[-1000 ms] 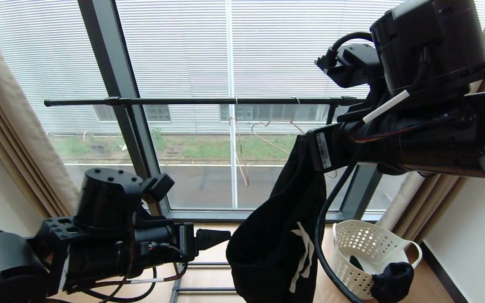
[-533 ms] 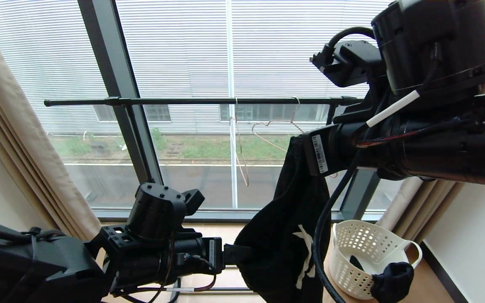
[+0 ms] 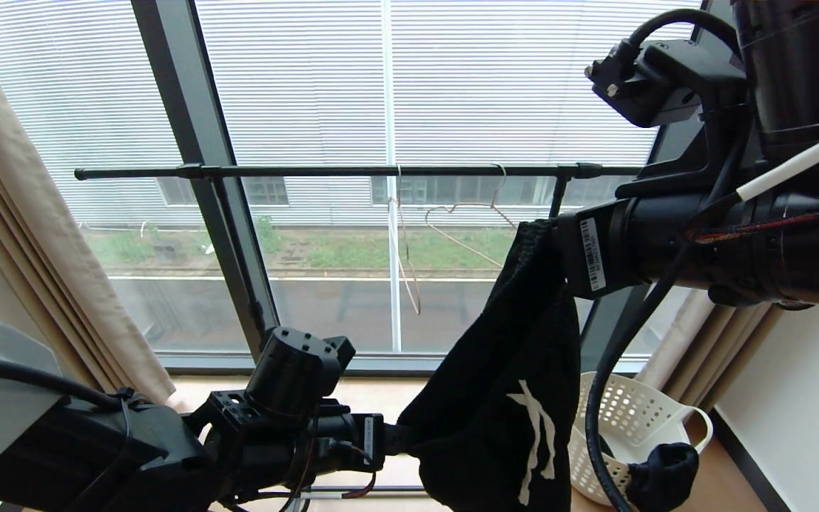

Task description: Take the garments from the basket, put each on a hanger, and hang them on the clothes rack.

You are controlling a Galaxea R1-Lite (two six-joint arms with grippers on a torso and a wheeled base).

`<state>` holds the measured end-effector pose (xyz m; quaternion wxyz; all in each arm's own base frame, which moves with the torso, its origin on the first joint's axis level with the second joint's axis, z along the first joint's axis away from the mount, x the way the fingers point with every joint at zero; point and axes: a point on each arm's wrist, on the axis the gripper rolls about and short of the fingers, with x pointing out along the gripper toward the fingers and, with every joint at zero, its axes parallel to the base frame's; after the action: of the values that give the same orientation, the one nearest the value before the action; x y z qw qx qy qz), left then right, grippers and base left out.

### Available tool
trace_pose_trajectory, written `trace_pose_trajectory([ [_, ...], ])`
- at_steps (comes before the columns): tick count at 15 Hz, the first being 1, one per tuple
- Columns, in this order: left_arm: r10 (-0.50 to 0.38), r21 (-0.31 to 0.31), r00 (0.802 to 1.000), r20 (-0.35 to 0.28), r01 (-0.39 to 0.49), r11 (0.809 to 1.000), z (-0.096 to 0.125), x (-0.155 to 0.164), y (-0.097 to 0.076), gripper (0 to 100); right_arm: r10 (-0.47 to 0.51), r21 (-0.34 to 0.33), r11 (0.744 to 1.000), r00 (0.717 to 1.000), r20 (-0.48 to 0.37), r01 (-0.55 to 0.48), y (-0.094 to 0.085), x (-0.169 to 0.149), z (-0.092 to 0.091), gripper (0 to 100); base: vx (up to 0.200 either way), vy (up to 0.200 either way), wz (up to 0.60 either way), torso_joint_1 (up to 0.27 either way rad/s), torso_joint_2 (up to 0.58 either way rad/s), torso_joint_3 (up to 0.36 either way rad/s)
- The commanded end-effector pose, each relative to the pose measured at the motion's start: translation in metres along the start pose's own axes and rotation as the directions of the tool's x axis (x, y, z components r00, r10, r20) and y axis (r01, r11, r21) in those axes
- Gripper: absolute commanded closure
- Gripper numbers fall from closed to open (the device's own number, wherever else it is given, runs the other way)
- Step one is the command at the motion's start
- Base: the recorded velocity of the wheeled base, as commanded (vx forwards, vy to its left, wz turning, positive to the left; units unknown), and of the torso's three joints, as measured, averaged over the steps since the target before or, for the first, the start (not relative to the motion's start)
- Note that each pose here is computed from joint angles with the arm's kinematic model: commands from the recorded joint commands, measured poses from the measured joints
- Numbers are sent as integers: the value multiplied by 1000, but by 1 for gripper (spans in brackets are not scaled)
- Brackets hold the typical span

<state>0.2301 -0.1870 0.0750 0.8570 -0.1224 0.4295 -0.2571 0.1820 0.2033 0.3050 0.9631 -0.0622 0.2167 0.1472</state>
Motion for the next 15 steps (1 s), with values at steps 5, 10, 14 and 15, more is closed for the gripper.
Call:
trace_pose_trajectory([
  [5, 35, 10, 998, 50, -36, 999, -7, -25, -2, 100, -66, 31, 997, 998, -8, 66, -25, -4, -5, 100, 0, 0, 0, 0, 0, 0],
  [10, 66, -14, 987, 148, -65, 998, 15, -59, 10, 100, -130, 46, 990, 991, -42, 132, -40, 13, -23, 100, 0, 0, 0, 0, 0, 0],
  [14, 56, 149, 978, 202, -87, 985, 29, -105, -2, 100, -130, 50, 990, 991, -40, 132, -39, 24, -34, 100, 0, 0, 0, 0, 0, 0],
  [15, 74, 155, 983, 168, -100, 983, 36, -118, -8, 100, -128, 46, 990, 990, -50, 131, -38, 29, -35, 100, 0, 0, 0, 0, 0, 0],
])
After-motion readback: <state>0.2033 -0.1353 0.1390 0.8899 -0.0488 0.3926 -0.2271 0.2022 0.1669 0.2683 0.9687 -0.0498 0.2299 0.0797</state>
